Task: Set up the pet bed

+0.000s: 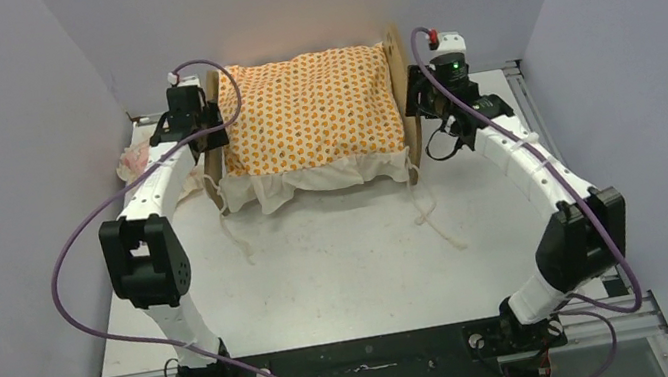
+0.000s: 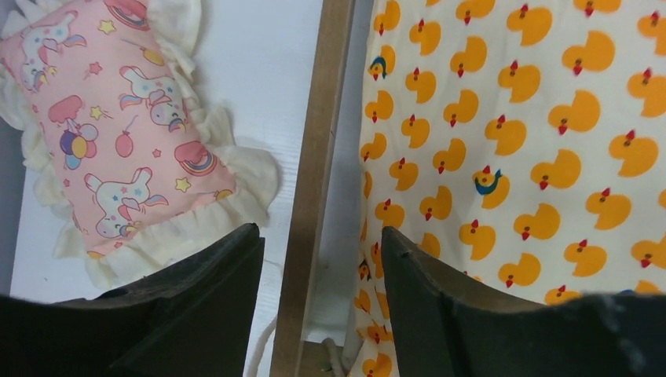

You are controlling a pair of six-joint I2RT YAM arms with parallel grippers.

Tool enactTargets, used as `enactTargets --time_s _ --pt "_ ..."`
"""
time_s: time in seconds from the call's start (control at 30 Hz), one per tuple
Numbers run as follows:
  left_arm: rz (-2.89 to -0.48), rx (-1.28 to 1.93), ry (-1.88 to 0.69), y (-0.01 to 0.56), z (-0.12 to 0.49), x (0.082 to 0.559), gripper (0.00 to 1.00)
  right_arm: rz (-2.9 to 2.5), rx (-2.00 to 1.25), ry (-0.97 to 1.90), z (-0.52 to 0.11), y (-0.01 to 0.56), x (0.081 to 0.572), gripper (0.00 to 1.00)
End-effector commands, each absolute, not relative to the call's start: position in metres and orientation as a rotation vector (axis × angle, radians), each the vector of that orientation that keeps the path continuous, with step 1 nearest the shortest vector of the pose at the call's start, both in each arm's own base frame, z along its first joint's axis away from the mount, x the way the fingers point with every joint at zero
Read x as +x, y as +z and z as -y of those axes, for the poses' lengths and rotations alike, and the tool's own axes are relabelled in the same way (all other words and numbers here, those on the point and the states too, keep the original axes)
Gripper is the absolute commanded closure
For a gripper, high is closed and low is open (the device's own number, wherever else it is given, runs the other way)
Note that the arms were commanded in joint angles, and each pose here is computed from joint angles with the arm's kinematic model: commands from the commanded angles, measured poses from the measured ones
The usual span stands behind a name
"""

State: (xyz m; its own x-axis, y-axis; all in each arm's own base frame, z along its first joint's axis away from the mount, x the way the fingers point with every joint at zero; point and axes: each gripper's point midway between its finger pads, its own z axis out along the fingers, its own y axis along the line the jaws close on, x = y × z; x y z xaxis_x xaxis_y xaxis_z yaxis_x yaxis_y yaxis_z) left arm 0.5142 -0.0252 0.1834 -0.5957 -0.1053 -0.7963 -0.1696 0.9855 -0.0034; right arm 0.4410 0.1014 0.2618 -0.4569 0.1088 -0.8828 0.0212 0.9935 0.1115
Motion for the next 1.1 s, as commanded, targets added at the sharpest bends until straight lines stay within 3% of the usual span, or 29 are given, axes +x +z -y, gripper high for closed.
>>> enactTargets --time_s 0.0,0.1,0.17,0.3,0.37,0.43,0.7,0.83,0.97,1.07 --pt "-2.25 -0.134 0.04 0.182 0.032 0.504 0.53 -2.056 0.063 0.189 -0.125 0.249 0.467 0.36" --pt "-2.267 -0.115 0.038 0.178 0.032 0.488 0.68 -2.058 0.056 0.184 -0.128 0.241 0.478 0.38" --pt "-2.274 -0.097 0.013 0.176 0.035 0.479 0.79 -2.062 0.038 0.185 -0.129 0.235 0.482 0.45" --pt "-2.299 -0.077 -0.057 0.179 0.047 0.455 0.99 -2.1 0.028 0.146 -0.123 0.229 0.473 0.78" --pt "-2.305 -0.08 -0.099 0.184 0.056 0.438 1.0 -2.103 0.03 0.121 -0.114 0.233 0.459 0.9" --pt "-2.32 -0.093 -0.144 0.186 0.066 0.417 1.0 -2.097 0.022 0.096 -0.103 0.241 0.441 0.95" --pt "-2.402 -0.131 -0.293 0.172 0.111 0.303 1.0 -2.168 0.013 0.034 -0.068 0.224 0.36 0.94" --pt "-2.395 -0.259 -0.372 0.163 0.106 0.253 0.95 -2.143 0.069 -0.005 -0.048 0.223 0.326 0.88" --pt "-2.303 -0.331 -0.378 0.183 0.092 0.242 0.7 -2.09 0.101 -0.063 -0.031 0.23 0.308 0.77" --pt "-2.263 -0.332 -0.426 0.21 0.097 0.256 0.53 -2.049 0.11 -0.066 -0.027 0.243 0.3 0.56"
